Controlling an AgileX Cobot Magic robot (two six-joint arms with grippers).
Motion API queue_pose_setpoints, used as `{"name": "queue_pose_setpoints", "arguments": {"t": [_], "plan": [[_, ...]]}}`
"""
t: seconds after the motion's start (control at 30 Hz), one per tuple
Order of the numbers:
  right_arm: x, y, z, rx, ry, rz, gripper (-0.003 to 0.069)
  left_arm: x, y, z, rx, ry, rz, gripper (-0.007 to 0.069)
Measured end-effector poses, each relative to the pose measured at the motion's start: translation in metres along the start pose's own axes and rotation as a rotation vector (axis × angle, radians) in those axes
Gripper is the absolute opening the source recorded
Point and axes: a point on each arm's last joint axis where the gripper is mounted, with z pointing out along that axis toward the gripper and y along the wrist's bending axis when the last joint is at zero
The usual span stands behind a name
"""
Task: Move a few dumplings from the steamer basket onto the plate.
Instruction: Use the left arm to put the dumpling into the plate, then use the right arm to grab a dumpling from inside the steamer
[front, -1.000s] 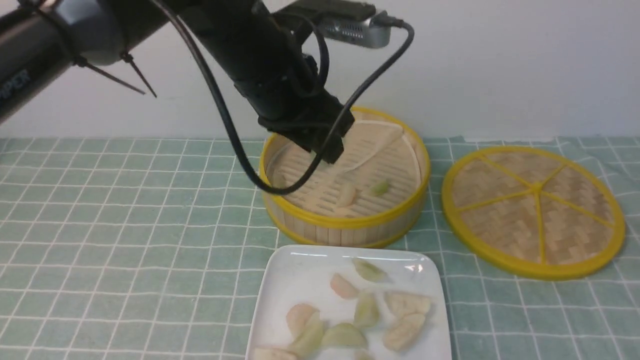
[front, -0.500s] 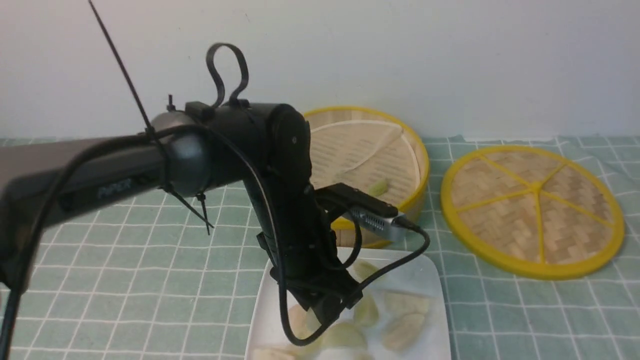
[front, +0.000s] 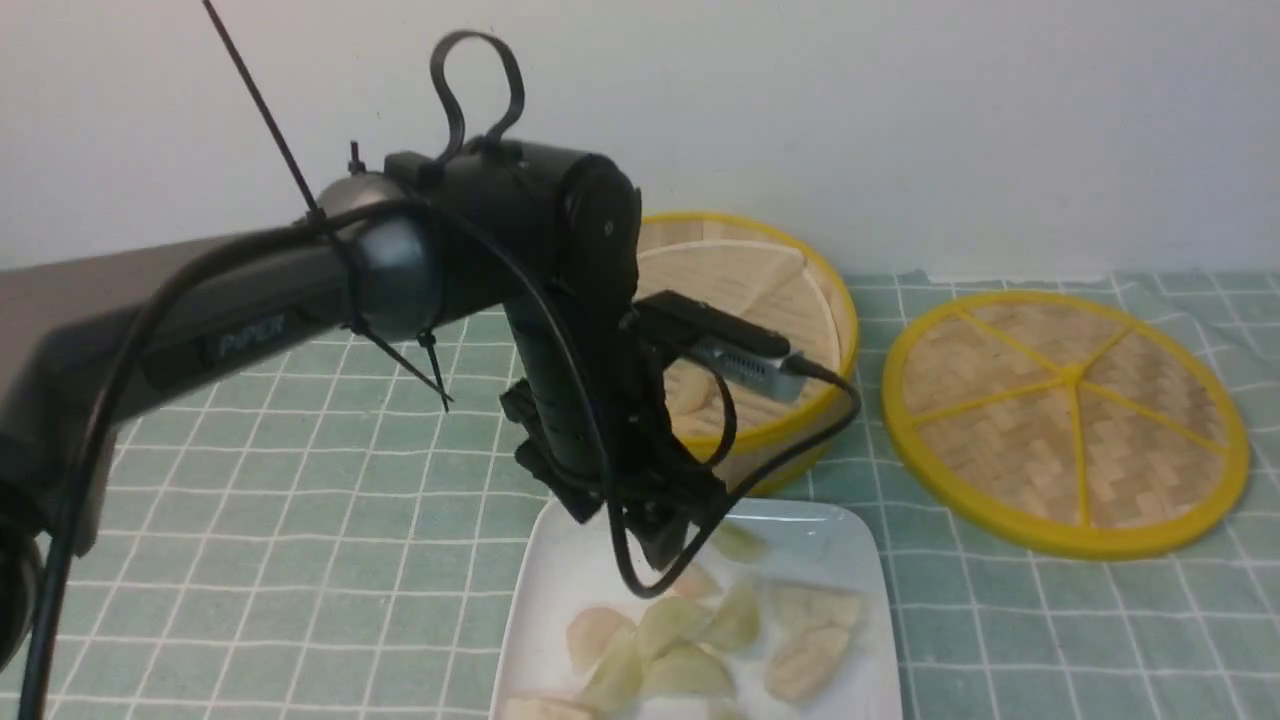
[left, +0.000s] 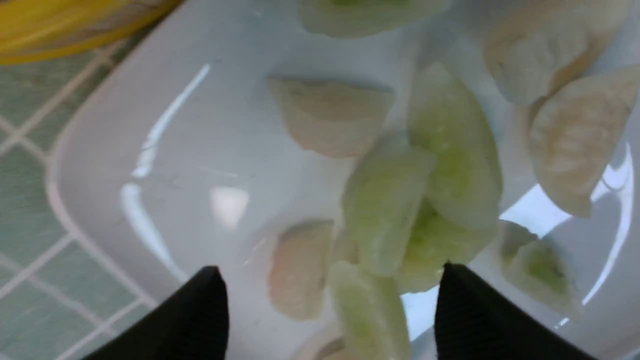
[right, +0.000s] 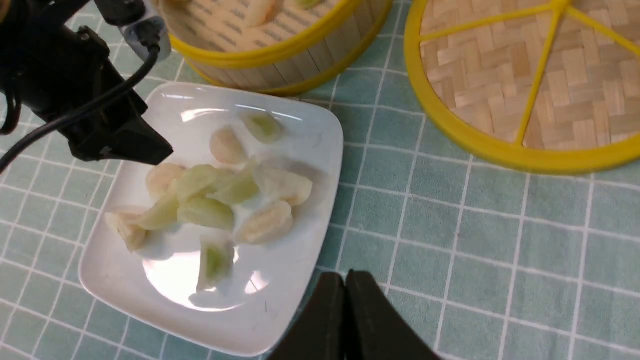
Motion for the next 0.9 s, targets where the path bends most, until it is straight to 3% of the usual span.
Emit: {"name": "queue_pose_setpoints", "arguments": {"t": [0.07, 0.1, 0.13, 0.17, 0.23, 0.43, 0.57, 0.7, 0.9], "plan": [[-0.015, 0.002, 0.002, -0.033, -0.009, -0.025, -0.0015, 0.000, 0.005, -0.025, -0.077, -0.042, 0.000, 0.0303], [-0.018, 0.002, 0.002, -0.037, -0.009, -0.029, -0.0015, 0.000, 0.005, -0.027, -0.084, -0.048, 0.001, 0.0269], [-0.028, 0.002, 0.005, -0.061, -0.009, -0.032, -0.0014, 0.005, 0.008, -0.047, -0.125, -0.090, -0.002, 0.0149], [-0.036, 0.002, 0.009, -0.079, -0.006, -0.028, -0.0013, 0.012, 0.009, -0.069, -0.147, -0.138, -0.012, 0.0076], [-0.049, -0.001, 0.017, -0.085, 0.009, -0.030, -0.0013, 0.025, 0.010, -0.095, -0.157, -0.197, -0.037, 0.0023], [-0.083, -0.006, 0.054, -0.073, 0.099, -0.117, -0.0012, 0.097, 0.005, -0.166, -0.177, -0.361, -0.066, -0.0006], [-0.098, 0.005, 0.084, -0.071, 0.151, -0.200, -0.0010, 0.134, 0.000, -0.178, -0.174, -0.423, -0.066, -0.0006], [-0.123, 0.024, 0.146, -0.064, 0.170, -0.270, -0.0001, 0.179, -0.004, -0.180, -0.172, -0.488, -0.090, -0.0006], [-0.141, 0.043, 0.240, -0.049, 0.225, -0.360, 0.0082, 0.217, -0.003, -0.177, -0.201, -0.510, -0.134, -0.0006]]}}
